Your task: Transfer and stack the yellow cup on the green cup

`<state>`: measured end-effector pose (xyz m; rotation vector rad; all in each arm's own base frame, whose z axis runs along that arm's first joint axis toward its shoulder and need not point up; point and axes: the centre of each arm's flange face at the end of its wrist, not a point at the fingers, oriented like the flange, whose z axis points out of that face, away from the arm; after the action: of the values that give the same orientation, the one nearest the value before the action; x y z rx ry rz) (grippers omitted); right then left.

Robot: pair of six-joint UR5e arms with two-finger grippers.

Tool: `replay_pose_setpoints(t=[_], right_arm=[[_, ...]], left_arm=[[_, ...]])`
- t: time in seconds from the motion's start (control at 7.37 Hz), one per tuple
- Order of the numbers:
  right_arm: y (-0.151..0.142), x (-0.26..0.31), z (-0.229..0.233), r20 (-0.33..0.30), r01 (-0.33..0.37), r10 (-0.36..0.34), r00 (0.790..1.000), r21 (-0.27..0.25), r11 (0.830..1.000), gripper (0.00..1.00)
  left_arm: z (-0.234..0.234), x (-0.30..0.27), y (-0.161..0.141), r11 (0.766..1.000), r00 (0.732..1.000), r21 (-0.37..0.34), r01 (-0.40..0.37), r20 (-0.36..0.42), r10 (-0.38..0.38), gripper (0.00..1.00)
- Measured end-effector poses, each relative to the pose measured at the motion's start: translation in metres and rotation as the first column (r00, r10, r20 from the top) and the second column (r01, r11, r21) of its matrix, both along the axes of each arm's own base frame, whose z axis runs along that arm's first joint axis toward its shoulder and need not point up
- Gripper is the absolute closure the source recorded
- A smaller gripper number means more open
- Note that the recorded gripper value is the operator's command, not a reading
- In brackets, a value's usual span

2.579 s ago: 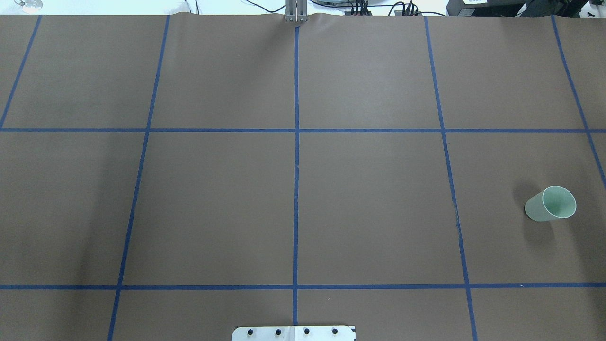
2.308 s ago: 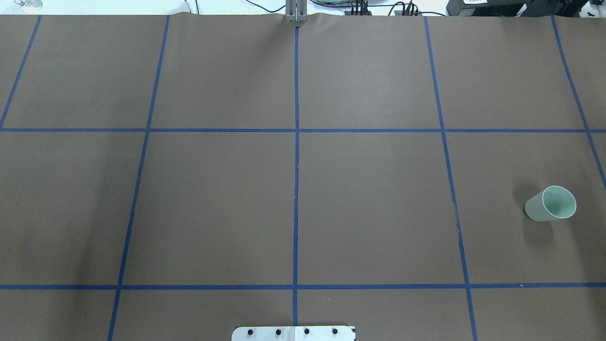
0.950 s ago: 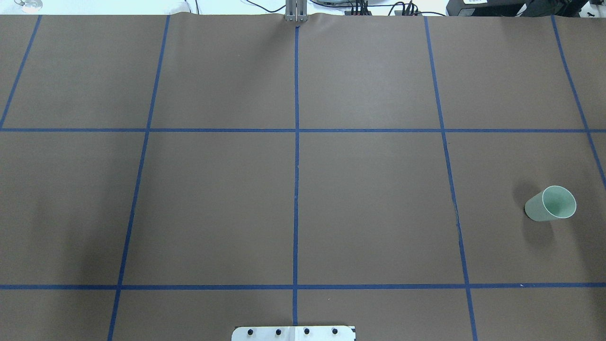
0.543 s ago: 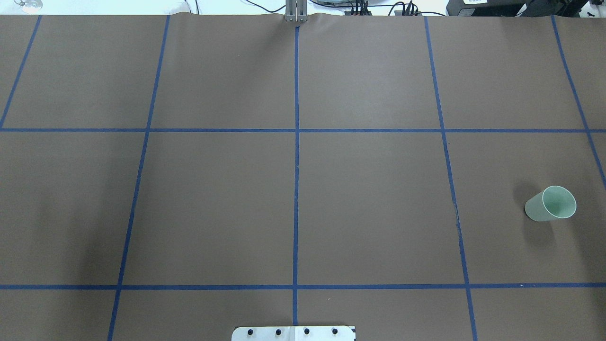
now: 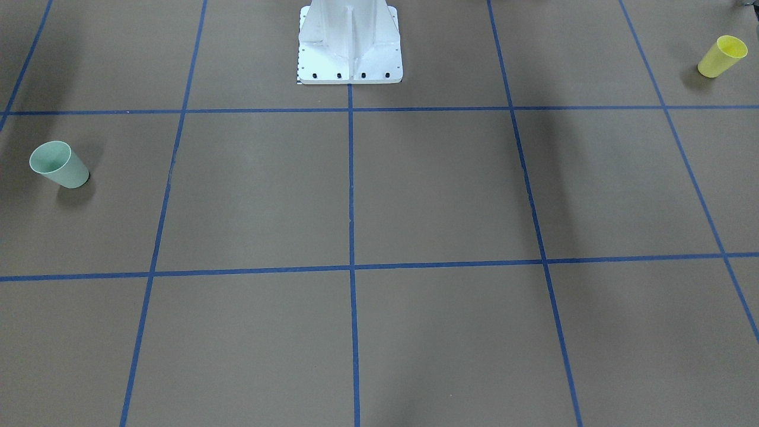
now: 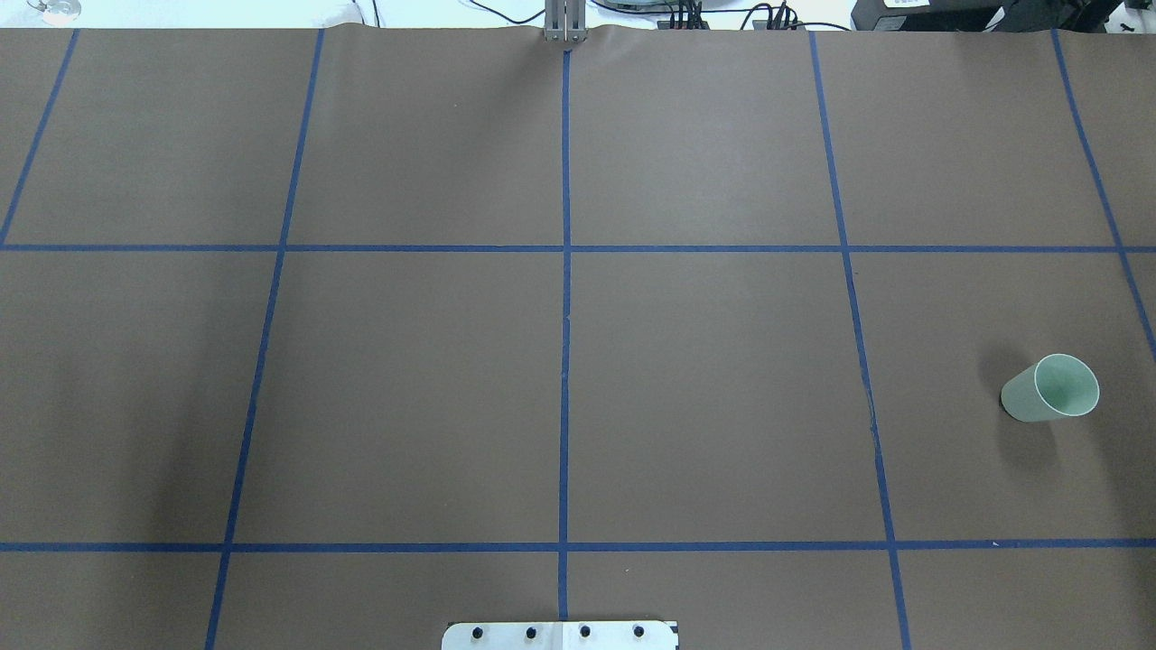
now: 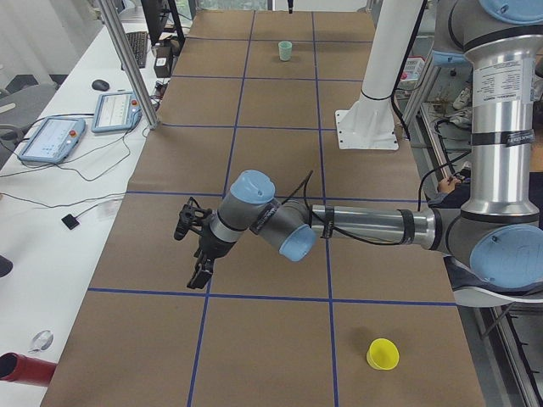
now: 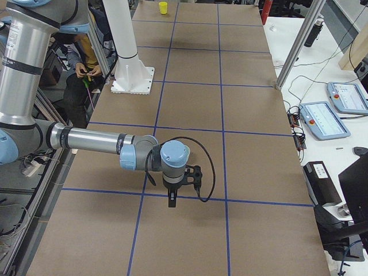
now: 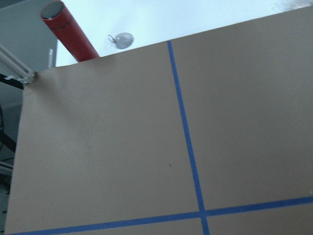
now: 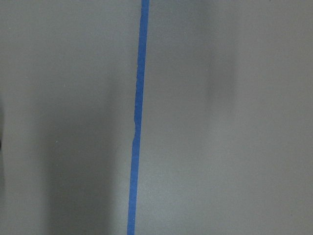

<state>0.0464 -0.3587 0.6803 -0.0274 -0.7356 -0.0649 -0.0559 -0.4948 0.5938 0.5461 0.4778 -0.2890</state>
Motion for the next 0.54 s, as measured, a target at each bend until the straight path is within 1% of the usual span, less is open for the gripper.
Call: replay_pose_setpoints(t=[0.14, 0.27, 0.41, 0.54], right_arm=[[0.001, 0.000, 0.001, -0.001, -0.001, 0.001, 1.000, -0.003, 1.000, 0.00], [0.002, 0.000, 0.002, -0.001, -0.002, 0.002, 1.000, -0.005, 1.000, 0.00], [0.003, 0.000, 0.003, -0.002, -0.003, 0.003, 1.000, -0.009, 1.000, 0.00], [0.004, 0.000, 0.004, -0.002, -0.003, 0.003, 1.000, -0.012, 1.000, 0.00]], left_arm=[[0.008, 0.007, 0.005, 0.993, 0.993, -0.011, 0.115, 0.026, -0.115, 0.00], [0.020, 0.012, 0.011, 0.976, 0.974, -0.022, 0.218, 0.073, -0.215, 0.00], [0.035, 0.009, 0.022, 0.951, 0.944, -0.028, 0.309, 0.135, -0.303, 0.00], [0.050, -0.001, 0.037, 0.919, 0.902, -0.026, 0.394, 0.203, -0.381, 0.00]])
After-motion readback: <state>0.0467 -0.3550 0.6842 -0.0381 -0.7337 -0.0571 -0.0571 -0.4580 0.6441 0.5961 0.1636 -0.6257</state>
